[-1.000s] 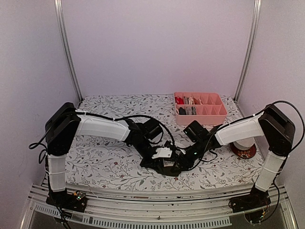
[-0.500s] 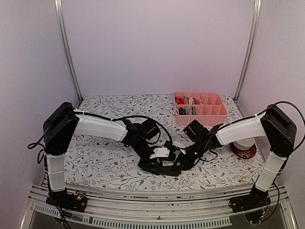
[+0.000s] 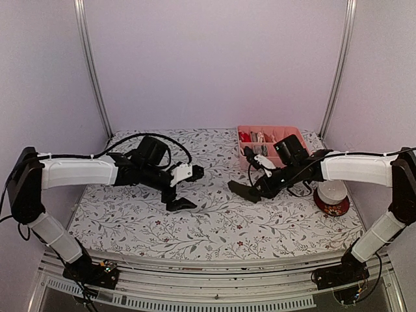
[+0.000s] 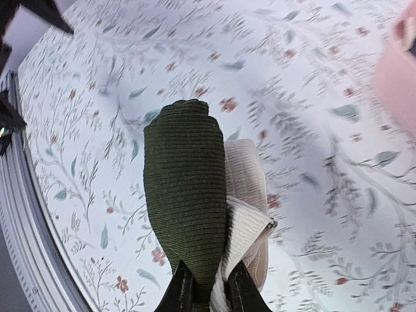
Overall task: Roll the underwear
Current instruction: Pick up the underwear from the center of the board, then place the underwear in the storage box.
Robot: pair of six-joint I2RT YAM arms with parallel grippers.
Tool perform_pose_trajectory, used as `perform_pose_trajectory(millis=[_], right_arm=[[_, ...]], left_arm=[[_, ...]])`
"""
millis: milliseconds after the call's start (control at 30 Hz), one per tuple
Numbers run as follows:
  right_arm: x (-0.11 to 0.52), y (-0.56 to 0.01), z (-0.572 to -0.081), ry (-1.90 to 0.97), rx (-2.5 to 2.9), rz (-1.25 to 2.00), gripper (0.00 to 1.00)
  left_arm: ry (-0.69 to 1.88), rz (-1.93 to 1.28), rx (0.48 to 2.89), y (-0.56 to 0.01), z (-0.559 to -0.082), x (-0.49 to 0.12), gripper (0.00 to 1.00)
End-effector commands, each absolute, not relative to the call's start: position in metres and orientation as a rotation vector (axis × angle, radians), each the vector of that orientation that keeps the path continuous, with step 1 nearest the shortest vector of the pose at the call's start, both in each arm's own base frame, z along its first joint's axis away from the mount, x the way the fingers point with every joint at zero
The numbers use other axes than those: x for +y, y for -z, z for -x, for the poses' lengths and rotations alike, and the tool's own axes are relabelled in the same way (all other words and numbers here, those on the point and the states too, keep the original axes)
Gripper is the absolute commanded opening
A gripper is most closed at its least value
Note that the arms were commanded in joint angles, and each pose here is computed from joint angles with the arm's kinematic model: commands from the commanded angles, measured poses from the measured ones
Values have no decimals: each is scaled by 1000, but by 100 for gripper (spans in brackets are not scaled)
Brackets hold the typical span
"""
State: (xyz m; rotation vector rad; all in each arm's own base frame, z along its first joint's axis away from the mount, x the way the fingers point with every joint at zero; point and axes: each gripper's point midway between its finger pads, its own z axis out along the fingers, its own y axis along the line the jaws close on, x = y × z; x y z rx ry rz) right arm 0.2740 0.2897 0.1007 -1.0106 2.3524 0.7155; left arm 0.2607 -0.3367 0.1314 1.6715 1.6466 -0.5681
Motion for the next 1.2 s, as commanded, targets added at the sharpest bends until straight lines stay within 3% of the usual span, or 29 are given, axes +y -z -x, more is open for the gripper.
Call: perform_pose_trajectory(millis=[0,200,467,700,1167], right_arm=[[267,-165,-336,-573,2262,779,2],[228,-225,-417,-395,2174,546,2],[188,-215,-491,-190,2220,184,2],[165,-186,-512,-55,2288,-65,2],[154,-129,-536,-2,2353,-163,2]], left_arm=[[531,-1499,1648,-125,-286,-321,99],[565,-1405,1627,-113,-284,-315,99],[587,-1389,1634,-100,-281,-314,98],[609,-1389,1653,-98,-281,-316,98],[581,-1377,1628,-103,-281,-313,99]])
